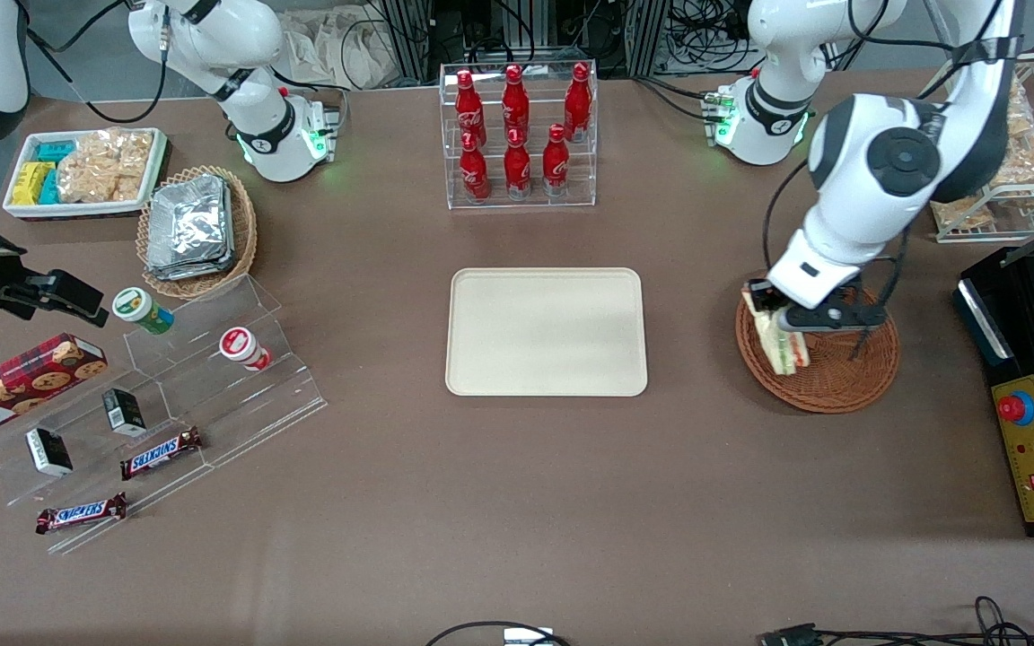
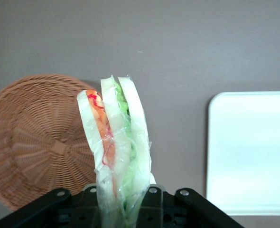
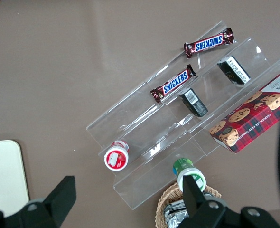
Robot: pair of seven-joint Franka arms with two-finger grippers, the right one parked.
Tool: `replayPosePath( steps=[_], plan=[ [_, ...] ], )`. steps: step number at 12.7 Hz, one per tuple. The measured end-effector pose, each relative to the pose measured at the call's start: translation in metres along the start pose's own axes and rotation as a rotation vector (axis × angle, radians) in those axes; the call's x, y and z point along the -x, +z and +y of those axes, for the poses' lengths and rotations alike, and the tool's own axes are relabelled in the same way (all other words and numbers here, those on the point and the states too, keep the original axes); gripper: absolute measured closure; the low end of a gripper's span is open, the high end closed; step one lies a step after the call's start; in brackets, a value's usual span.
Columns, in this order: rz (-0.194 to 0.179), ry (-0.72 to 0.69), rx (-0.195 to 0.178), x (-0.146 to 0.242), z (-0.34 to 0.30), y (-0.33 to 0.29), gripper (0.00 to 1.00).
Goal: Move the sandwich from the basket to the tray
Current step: 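Lift the sandwich and carry it with the left gripper toward the tray, then lower the held sandwich onto the cream tray with the left gripper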
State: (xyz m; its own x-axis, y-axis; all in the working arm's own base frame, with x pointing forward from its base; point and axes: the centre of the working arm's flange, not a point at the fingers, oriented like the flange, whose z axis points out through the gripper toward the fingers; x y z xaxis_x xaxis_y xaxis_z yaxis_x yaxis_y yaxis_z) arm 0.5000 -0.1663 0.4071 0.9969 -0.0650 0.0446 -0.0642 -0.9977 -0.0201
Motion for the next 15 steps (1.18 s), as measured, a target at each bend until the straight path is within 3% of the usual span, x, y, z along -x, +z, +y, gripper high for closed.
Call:
replayPosePath(
  steps=[6,9,13,15],
  plan=[
    [0.003,0.192,-0.009,0.026,0.088,0.012,0.83],
    [0.015,0.231,0.013,0.041,0.129,0.021,0.83],
    [0.026,0.237,-0.046,0.058,0.172,0.07,0.83],
    [0.031,0.228,-0.055,0.064,0.189,0.107,0.83]
  ],
)
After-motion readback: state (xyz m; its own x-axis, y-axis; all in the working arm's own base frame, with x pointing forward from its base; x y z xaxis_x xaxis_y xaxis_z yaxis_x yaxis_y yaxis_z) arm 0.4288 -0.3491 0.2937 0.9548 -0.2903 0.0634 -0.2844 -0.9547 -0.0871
